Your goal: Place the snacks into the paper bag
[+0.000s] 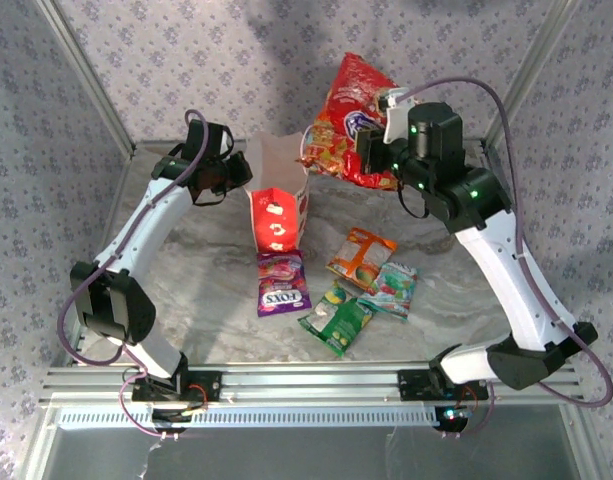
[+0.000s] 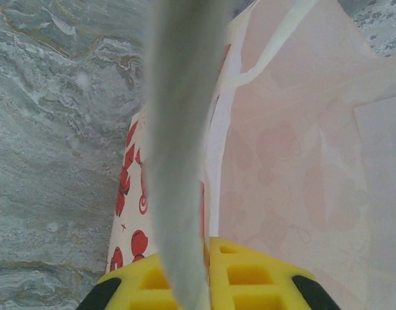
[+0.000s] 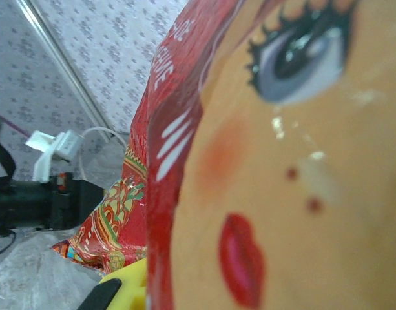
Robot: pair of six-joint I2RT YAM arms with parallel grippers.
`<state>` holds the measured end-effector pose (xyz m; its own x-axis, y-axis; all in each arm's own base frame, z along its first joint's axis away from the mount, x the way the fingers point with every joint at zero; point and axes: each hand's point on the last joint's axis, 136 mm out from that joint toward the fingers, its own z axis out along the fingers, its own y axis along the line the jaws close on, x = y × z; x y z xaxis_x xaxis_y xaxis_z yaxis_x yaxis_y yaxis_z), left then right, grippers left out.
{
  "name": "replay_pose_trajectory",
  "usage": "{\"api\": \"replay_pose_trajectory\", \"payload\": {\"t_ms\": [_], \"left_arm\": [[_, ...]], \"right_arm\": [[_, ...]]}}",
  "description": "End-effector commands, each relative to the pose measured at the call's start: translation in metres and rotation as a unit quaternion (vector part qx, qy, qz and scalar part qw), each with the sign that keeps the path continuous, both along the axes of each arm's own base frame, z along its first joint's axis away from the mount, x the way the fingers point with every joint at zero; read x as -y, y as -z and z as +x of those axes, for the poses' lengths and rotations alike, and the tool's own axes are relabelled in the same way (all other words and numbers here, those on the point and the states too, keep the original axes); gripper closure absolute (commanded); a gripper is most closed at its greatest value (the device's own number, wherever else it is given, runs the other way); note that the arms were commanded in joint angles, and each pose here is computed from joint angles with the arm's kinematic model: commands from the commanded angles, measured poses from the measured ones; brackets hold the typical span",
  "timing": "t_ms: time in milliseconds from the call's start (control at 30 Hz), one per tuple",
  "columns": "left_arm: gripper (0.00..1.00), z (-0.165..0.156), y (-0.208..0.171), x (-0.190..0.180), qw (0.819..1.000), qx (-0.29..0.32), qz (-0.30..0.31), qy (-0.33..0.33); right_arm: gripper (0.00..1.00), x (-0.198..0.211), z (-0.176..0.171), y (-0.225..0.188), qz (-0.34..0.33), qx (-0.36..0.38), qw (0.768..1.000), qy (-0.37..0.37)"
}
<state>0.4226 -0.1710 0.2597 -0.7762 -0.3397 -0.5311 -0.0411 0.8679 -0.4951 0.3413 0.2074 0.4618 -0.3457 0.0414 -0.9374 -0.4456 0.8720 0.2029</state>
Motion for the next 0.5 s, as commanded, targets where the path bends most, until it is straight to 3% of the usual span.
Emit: {"api": "replay_pose_trajectory", "payload": {"t_ms": [0,200,467], "left_arm": [[0.87,-0.003,-0.026,0.001,1.0,0.025,-0.015,0.008],[0.79,-0.004,-0.03,0.004,0.999,0.03,-0.019,0.015],[0.78,-0.004,-0.043,0.004,0.999,0.043,-0.023,0.019]], "right_arm": [[1.0,-0.003,-0.007,-0.077,0.055,0.116,0.992,-0.003],[1.0,-0.014,-0.012,-0.085,0.055,0.135,0.989,-0.013],[1.0,-0.04,-0.009,-0.087,0.056,0.142,0.988,-0.037]]}}
